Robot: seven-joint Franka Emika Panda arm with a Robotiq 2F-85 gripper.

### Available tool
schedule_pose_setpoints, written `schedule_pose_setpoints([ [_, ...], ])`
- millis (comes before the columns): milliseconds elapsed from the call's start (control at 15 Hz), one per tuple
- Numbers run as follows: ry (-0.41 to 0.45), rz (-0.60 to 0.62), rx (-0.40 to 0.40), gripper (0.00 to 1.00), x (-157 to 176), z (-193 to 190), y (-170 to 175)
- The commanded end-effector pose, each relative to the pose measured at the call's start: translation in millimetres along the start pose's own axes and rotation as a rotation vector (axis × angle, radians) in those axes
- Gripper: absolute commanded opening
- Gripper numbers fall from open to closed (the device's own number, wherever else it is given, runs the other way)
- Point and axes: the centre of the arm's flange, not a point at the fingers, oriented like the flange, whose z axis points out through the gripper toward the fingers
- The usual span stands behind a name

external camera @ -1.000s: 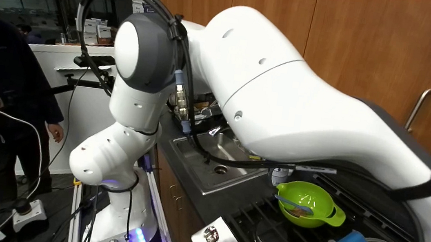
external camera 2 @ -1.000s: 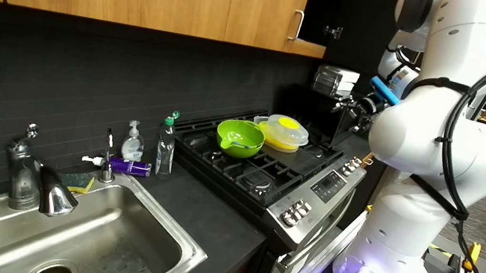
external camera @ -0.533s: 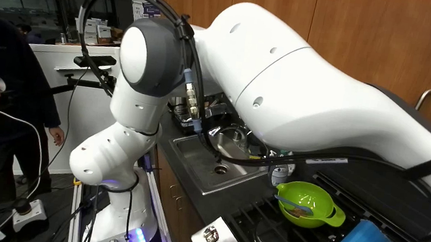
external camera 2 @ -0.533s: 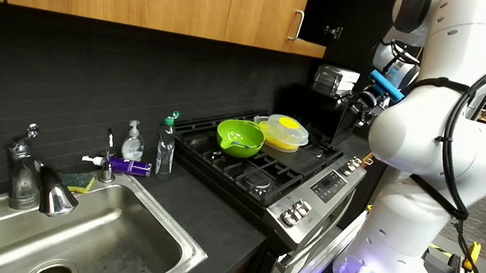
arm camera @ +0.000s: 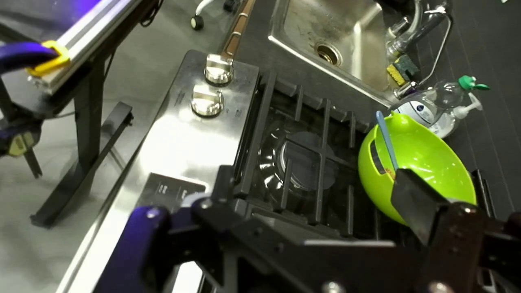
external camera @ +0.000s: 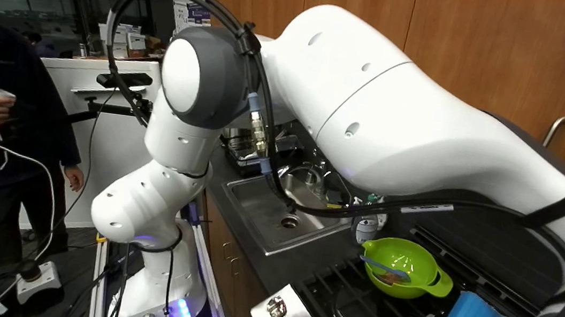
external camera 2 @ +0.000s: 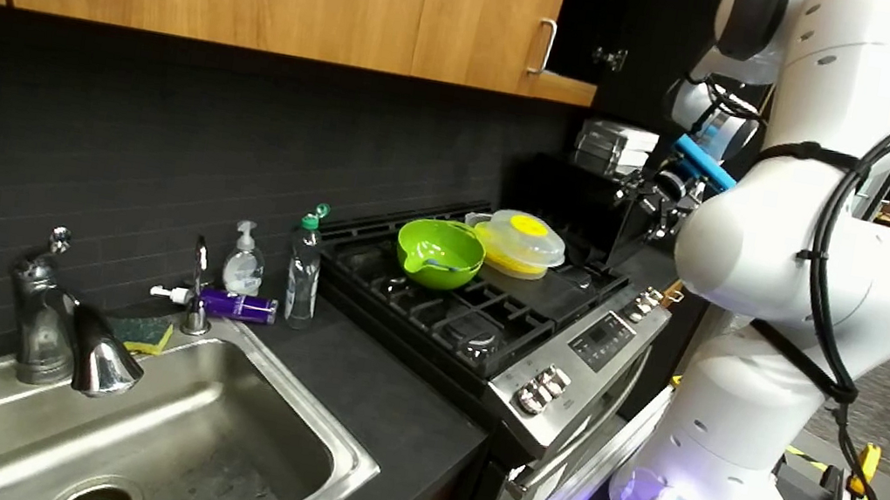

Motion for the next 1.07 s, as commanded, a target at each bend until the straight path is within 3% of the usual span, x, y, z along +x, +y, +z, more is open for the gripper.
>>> schedule_pose_setpoints([
  [0,0.102,-0.167,0.025,1.00,-10,-16,-13],
  [333,0.217,-0.266,0.256,1.00,-7,-31,-22],
  [733,0.373,-0.343,0.547,1.00,17,-39,0],
  [1000,0.313,-0.280,0.544,1.00,53,-23,19],
])
